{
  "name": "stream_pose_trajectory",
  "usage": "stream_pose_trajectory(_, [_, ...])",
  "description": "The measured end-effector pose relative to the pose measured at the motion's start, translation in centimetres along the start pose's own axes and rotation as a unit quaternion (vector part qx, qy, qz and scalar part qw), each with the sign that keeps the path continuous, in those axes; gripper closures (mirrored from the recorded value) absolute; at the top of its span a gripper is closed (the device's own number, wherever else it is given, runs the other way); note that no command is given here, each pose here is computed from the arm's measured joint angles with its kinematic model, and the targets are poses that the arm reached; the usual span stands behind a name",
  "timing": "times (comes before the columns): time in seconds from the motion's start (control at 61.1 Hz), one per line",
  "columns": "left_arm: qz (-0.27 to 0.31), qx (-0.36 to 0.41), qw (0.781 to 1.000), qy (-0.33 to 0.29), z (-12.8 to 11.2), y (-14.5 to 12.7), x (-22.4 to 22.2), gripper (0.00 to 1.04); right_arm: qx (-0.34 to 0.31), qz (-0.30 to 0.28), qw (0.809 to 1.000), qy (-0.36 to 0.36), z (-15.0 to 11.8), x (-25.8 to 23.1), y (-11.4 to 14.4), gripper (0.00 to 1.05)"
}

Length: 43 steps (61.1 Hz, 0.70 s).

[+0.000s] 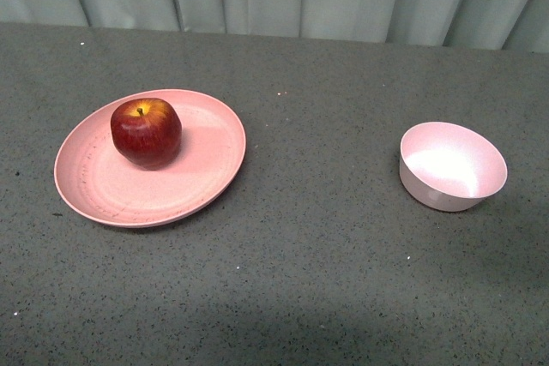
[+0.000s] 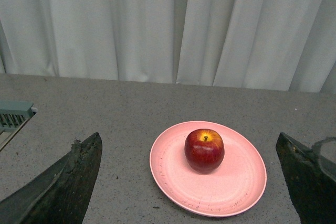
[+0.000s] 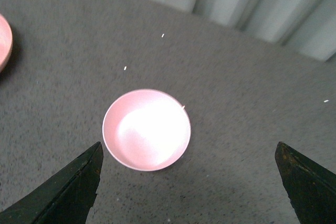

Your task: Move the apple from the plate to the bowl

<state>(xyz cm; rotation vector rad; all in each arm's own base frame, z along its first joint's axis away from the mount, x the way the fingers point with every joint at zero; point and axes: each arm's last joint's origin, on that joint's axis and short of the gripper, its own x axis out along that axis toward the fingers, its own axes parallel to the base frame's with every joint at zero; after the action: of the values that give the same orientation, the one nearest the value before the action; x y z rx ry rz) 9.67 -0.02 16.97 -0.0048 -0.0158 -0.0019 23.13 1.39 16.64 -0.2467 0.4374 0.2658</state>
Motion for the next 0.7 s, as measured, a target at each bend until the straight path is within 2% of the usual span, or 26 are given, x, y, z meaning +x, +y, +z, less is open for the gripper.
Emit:
stream_pose_trajectory(0.066, [0.0, 0.0, 1.0, 0.0, 0.0, 0.0, 0.0, 0.07, -0.007, 0.029, 0.998, 0.051, 0.0, 2.6, 0.0, 0.09])
stream_pose_trajectory(0.295, [0.0, 0.0, 1.0, 0.0, 0.0, 0.0, 0.0, 0.07, -0.05, 0.097, 0.981, 0.16, -1.2, 7.8, 1.6, 0.09])
stream_pose_trajectory(0.508, [0.0, 0.0, 1.0, 0.0, 0.0, 0.0, 0.0, 0.07, -0.067, 0.122, 0.968, 0.209, -2.4, 11.6, 2.9, 0.09])
stream_pose_trajectory(0.704, [0.0, 0.0, 1.0, 0.0, 0.0, 0.0, 0.0, 0.07, -0.075, 0.13, 0.962, 0.226, -2.8, 14.1, 3.8, 0.09])
